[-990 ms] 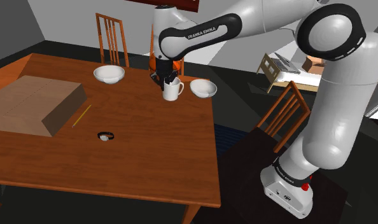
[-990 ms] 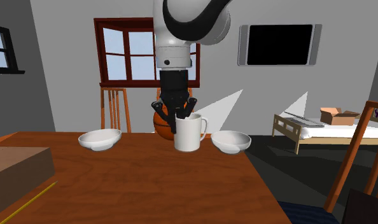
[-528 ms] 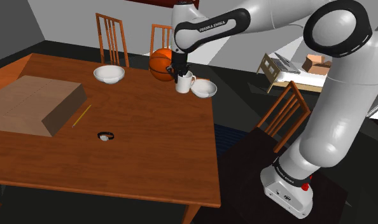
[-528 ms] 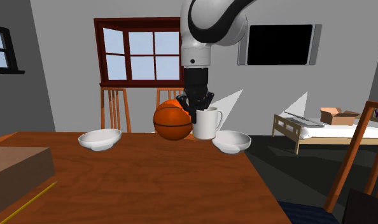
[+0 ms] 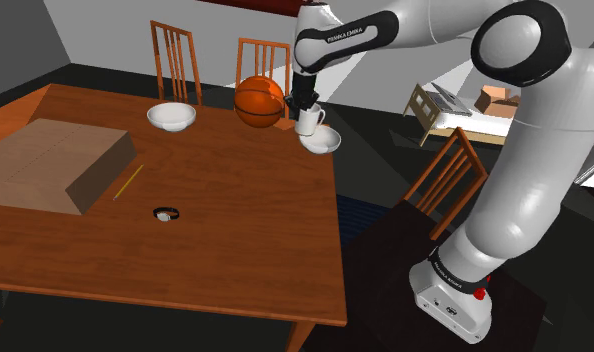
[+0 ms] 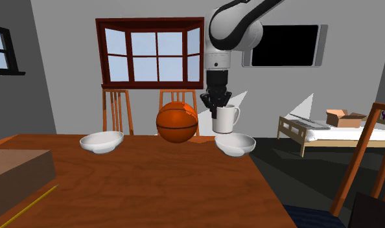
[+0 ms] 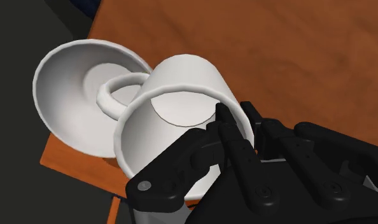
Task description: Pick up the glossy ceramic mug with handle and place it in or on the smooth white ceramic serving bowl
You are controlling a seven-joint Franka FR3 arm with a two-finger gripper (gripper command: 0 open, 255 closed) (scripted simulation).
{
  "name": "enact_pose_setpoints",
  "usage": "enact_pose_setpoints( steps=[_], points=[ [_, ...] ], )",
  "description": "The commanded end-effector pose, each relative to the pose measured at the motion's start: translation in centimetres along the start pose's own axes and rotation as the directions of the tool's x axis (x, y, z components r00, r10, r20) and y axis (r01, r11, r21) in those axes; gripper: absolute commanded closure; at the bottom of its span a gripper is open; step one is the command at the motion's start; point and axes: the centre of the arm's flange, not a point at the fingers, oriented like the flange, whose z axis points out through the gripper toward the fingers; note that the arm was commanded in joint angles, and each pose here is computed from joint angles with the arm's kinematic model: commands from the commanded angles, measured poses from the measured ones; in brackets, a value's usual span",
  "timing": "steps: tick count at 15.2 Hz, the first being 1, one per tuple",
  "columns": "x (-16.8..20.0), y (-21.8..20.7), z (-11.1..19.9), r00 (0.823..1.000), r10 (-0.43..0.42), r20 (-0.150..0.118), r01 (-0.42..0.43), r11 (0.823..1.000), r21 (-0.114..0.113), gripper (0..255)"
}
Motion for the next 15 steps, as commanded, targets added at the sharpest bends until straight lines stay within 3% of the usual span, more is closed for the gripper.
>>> enact_pose_setpoints(
  steps=[1, 10, 15],
  points=[
    [0.7, 2.5, -0.3, 1.0, -0.001, 0.0, 0.001, 1.0, 0.0, 255],
    [4.8, 14.5, -0.2, 1.0, -0.001, 0.0, 0.001, 1.0, 0.0, 255],
    [4.6, 14.3, 2.4, 1.0, -0.001, 0.0, 0.001, 1.0, 0.0, 255]
  ],
)
